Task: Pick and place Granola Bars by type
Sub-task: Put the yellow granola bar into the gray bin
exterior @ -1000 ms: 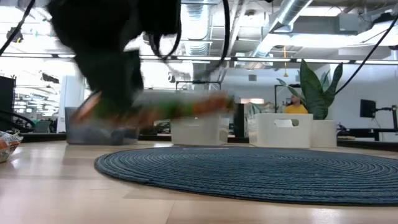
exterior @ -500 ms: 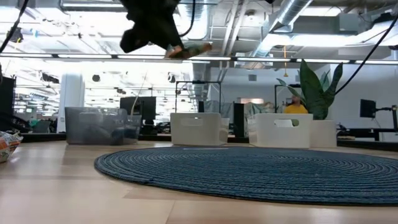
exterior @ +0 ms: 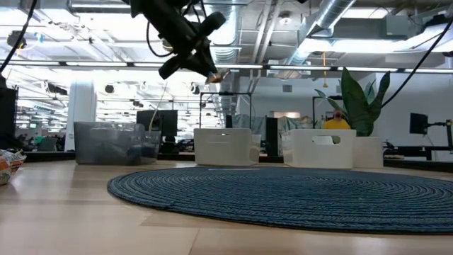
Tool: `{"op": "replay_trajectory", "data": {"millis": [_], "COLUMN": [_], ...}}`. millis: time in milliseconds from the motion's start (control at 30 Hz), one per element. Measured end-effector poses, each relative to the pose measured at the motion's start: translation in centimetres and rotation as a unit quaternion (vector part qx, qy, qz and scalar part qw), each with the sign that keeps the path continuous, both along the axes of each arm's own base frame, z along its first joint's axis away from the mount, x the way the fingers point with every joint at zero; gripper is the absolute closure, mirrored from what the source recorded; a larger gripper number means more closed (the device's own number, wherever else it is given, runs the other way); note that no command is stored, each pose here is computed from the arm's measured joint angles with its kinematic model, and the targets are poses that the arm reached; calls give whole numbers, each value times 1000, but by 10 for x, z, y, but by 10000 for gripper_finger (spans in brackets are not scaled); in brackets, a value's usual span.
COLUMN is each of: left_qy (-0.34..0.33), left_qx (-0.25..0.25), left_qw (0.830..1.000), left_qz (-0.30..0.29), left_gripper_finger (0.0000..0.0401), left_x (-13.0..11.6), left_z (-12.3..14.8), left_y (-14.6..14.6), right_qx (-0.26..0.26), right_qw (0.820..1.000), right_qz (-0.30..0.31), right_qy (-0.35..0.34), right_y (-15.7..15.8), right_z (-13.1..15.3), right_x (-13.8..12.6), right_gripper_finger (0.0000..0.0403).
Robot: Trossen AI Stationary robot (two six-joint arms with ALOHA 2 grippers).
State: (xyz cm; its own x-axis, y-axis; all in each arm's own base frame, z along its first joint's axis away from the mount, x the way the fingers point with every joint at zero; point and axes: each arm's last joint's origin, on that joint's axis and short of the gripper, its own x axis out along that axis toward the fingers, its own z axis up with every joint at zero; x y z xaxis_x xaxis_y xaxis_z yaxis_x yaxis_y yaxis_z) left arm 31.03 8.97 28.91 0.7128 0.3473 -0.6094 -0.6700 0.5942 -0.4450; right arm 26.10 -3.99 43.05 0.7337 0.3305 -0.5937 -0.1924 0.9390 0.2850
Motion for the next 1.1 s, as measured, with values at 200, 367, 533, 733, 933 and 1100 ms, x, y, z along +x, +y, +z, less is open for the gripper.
{"op": "replay_trajectory", "data": {"millis": [200,367,533,733,933,1100], "left_qy": [-32,-56,-66,-56,22,113], "left_qx": [28,15,18,7,-16,-33], "left_qw": [999,998,997,995,974,925], "left_qz": [8,-5,-23,-79,-224,-360], "left_gripper_finger": [314,245,202,190,190,203], "left_x": [-4,-7,-7,-15,-41,-71], "left_z": [7,9,11,18,26,29], "left_y": [27,40,42,33,-12,-72], "right_qx": [-6,-6,-7,-9,-11,-16], "right_qw": [999,999,999,998,998,999], "right_qz": [-29,-39,-47,-52,-50,-44], "right_qy": [-21,-21,-24,-23,-20,-15], "right_y": [-10,-15,-19,-21,-21,-20], "right_z": [3,3,4,4,3,2], "right_x": [2,1,0,0,-1,-2], "right_gripper_finger": [171,171,171,171,171,171]}}
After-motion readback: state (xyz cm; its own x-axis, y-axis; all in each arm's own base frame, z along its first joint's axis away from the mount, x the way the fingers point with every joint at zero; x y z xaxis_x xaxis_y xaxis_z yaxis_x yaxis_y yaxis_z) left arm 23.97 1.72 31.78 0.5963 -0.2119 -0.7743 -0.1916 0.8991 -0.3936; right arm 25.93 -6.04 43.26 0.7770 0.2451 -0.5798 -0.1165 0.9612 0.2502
